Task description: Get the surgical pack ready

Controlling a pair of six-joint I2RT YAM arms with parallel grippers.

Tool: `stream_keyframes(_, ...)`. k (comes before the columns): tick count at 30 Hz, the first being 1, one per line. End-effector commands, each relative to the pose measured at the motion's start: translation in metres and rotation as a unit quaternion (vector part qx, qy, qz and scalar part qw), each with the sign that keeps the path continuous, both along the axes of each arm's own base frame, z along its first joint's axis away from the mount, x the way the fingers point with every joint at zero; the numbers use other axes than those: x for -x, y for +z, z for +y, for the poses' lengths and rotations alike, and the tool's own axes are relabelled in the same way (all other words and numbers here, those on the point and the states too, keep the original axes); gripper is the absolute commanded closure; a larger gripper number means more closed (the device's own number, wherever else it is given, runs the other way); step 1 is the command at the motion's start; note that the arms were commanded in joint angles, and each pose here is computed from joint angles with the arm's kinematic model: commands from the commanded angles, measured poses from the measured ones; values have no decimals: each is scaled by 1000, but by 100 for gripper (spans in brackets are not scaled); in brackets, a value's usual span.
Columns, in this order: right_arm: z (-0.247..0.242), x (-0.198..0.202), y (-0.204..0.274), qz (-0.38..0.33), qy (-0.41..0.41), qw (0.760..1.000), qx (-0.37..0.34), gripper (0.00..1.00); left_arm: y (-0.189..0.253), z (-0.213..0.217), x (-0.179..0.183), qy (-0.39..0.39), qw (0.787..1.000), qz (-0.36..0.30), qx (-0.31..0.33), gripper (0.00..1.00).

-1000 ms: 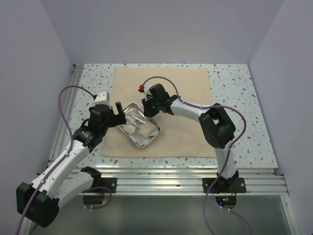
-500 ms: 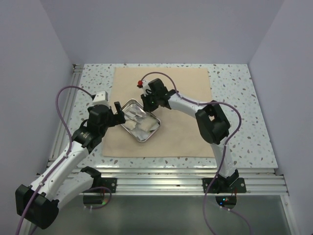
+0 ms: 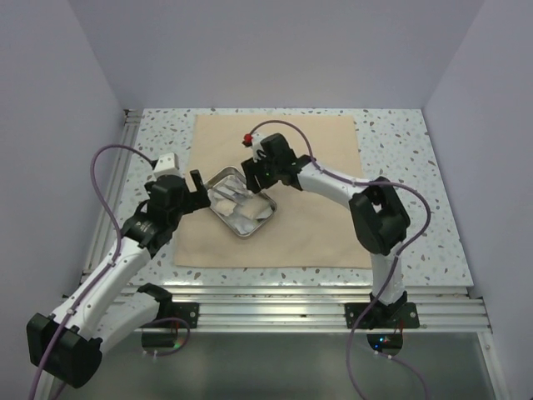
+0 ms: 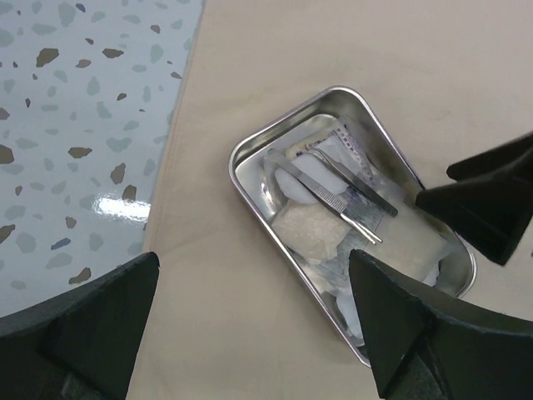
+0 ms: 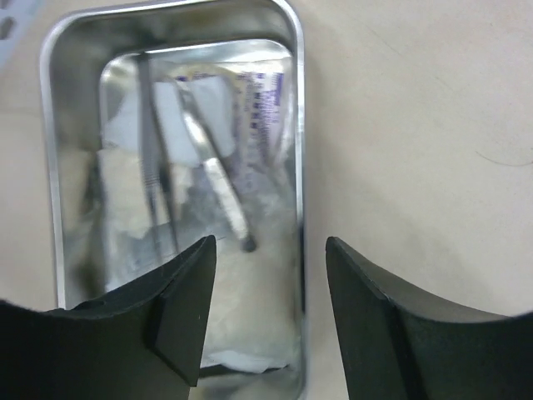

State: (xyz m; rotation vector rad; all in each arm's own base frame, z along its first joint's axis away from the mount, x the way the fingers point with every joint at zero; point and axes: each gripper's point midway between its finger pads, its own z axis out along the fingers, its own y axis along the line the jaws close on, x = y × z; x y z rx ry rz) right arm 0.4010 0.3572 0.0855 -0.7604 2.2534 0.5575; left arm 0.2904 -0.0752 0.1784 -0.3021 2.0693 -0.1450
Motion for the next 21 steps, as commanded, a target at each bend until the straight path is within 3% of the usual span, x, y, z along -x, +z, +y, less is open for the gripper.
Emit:
stream_keyframes(1, 27, 30, 89, -79, 22, 994, -76, 42, 38, 11, -7, 38, 998, -35, 35, 0)
stream_keyframes(7, 82, 123, 82, -82, 88, 990, -76, 44, 60, 47, 1, 92, 994, -51, 41, 0)
stream_keyframes(11, 77, 134, 73, -61, 50, 994, -78, 46, 52, 45, -4, 81, 995, -40, 33, 0)
stream_keyframes(14, 35, 123, 65, -75, -48, 995, -44, 47, 31, 33, -18, 61, 997, -12, 36, 0)
stream_keyframes(15, 18, 122, 85, -89, -81, 991, -54, 47, 22, 31, -23, 59, 998, -1, 36, 0)
stream_keyframes(16, -12, 124, 68, -83, -120, 989, -21, 47, 14, 29, -26, 59, 998, 4, 37, 0)
stream_keyframes(18, -56, 121, 85, -89, -229, 968, -45, 38, 12, 25, -38, 62, 997, -10, 51, 0)
stream_keyframes(19, -88, 126, 57, -68, -262, 963, -18, 36, 0, 24, -44, 66, 996, 1, 52, 0)
stream_keyframes(21, -120, 135, 55, -36, -326, 944, -47, 33, -11, 21, -58, 77, 995, 6, 58, 0)
